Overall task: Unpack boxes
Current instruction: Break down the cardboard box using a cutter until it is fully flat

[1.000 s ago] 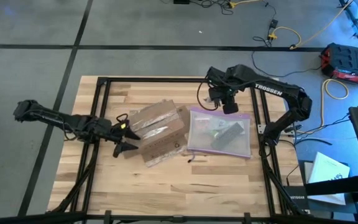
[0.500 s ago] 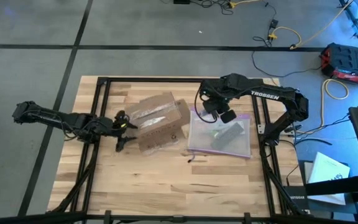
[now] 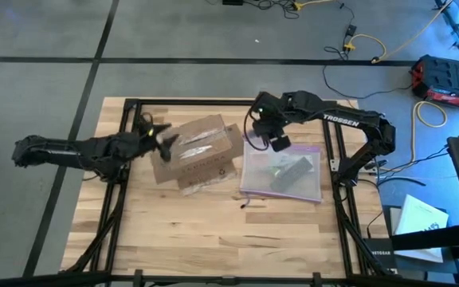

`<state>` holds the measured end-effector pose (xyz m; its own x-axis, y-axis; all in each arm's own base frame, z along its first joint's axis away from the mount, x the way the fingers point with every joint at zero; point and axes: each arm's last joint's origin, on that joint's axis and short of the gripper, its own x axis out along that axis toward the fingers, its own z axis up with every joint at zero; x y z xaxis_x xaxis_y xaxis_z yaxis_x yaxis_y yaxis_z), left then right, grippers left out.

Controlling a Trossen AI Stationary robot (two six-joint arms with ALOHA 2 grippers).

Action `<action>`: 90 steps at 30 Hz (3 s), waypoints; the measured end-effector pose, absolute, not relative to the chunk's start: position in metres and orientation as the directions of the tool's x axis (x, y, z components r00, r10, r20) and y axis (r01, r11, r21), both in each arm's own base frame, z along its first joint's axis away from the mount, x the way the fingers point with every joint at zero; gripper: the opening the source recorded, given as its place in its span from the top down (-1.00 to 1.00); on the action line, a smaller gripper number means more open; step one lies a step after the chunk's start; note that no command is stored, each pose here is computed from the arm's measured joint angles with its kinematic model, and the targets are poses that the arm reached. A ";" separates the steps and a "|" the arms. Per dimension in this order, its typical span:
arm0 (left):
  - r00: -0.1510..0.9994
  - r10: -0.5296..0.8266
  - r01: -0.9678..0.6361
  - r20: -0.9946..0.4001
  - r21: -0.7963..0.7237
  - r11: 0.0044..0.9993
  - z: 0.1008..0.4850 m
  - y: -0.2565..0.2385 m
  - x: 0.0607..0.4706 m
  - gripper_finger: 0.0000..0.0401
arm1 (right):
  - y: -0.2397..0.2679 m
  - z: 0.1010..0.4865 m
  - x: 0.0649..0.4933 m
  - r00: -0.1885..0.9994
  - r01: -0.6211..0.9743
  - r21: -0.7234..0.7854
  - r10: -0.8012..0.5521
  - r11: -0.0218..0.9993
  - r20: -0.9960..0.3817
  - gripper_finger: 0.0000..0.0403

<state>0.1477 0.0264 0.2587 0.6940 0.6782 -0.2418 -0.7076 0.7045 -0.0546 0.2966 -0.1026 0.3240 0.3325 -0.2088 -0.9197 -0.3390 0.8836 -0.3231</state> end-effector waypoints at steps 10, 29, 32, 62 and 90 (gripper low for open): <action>0.366 0.807 -0.899 -0.464 0.050 0.436 0.243 0.122 0.191 -0.18 | -0.134 0.326 0.287 0.337 -0.152 -0.330 -0.265 0.932 -0.903 0.45; 0.426 0.326 -0.654 -0.844 -0.039 0.755 0.234 0.167 0.297 -0.18 | -0.131 0.324 0.282 0.289 -0.147 -0.285 -0.234 0.947 -0.928 0.45; 0.485 0.299 -0.580 -0.822 -0.047 0.813 0.243 0.145 0.306 -0.18 | -0.128 0.322 0.278 0.261 -0.169 -0.227 -0.179 0.959 -0.949 0.45; 0.628 0.225 -0.167 -0.745 0.153 0.974 0.306 -0.007 0.273 -0.18 | -0.027 0.303 0.344 -0.052 -0.377 0.100 0.087 0.921 -0.995 0.45; 0.684 0.150 -0.201 -0.714 0.014 0.979 0.228 -0.061 0.268 -0.18 | 0.001 0.283 0.356 -0.107 -0.031 0.391 0.386 0.920 -0.916 0.45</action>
<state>0.2681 -0.0606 0.2277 0.6839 0.1503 -0.7139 -0.2010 0.9795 0.0137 0.3564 0.0008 0.2833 -0.1075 0.3859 -0.9163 -0.0308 0.9199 0.3910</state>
